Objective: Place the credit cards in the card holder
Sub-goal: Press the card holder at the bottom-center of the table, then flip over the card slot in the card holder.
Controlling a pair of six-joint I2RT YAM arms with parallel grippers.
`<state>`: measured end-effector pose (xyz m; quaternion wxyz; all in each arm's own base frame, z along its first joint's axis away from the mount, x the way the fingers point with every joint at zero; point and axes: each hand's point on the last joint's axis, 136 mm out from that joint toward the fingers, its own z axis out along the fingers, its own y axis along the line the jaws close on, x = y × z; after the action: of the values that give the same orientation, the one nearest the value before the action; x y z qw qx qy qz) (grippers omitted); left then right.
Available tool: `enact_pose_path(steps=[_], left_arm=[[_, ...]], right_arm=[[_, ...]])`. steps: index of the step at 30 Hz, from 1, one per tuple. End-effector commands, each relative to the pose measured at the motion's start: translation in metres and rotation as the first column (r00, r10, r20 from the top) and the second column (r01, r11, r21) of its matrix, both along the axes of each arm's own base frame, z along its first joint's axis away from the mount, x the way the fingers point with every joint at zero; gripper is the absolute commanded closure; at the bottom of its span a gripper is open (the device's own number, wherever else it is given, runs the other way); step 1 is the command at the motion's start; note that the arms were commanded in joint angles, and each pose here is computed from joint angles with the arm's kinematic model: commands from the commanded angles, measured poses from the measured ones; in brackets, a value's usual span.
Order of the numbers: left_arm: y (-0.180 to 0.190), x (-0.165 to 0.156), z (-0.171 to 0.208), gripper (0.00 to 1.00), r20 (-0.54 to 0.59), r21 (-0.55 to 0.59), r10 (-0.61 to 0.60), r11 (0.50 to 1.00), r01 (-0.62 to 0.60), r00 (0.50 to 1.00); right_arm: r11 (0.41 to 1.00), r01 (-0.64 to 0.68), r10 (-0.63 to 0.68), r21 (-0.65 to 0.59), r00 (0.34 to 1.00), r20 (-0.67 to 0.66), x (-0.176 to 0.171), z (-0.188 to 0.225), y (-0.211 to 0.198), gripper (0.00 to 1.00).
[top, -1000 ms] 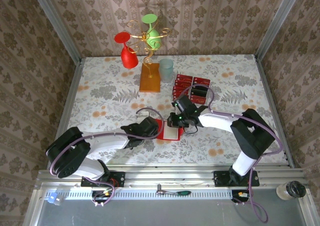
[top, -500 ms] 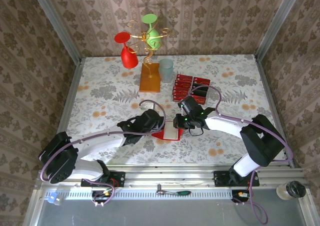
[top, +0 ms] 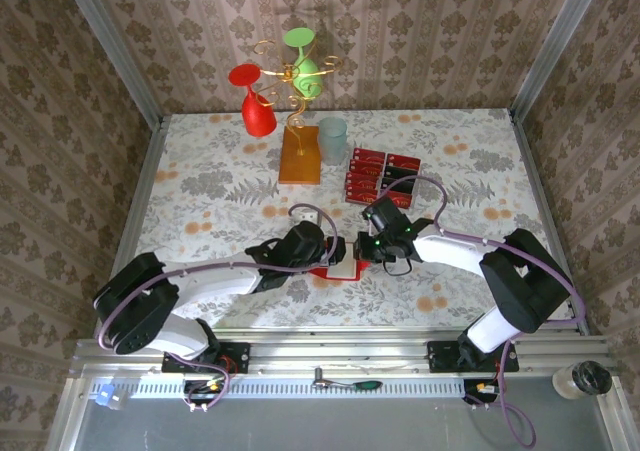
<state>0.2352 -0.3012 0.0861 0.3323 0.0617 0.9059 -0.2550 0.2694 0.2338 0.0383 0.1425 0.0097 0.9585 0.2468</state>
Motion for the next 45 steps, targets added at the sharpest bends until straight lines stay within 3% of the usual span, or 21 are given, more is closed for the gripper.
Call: enact_pose_path(steps=[1, 18, 30, 45], left_arm=[[-0.004, -0.006, -0.009, 0.19, -0.028, -0.032, -0.009, 0.999, 0.008, 1.000], [0.026, -0.012, -0.066, 0.19, -0.045, 0.179, -0.010, 0.984, 0.018, 0.999], [0.012, -0.010, -0.035, 0.19, -0.005, 0.134, -0.049, 0.990, 0.049, 0.999], [0.017, -0.014, -0.045, 0.19, -0.019, 0.168, -0.039, 0.985, 0.042, 0.999]], right_arm=[[0.999, 0.034, -0.034, -0.016, 0.999, 0.012, 0.000, 0.000, -0.012, 0.91], [0.995, 0.095, -0.096, -0.011, 0.995, -0.031, -0.008, -0.026, -0.034, 0.93], [0.998, 0.043, -0.045, 0.054, 0.998, 0.033, 0.005, 0.023, -0.012, 0.93], [1.000, -0.015, 0.015, 0.016, 1.000, 0.003, 0.021, 0.003, 0.018, 0.93]])
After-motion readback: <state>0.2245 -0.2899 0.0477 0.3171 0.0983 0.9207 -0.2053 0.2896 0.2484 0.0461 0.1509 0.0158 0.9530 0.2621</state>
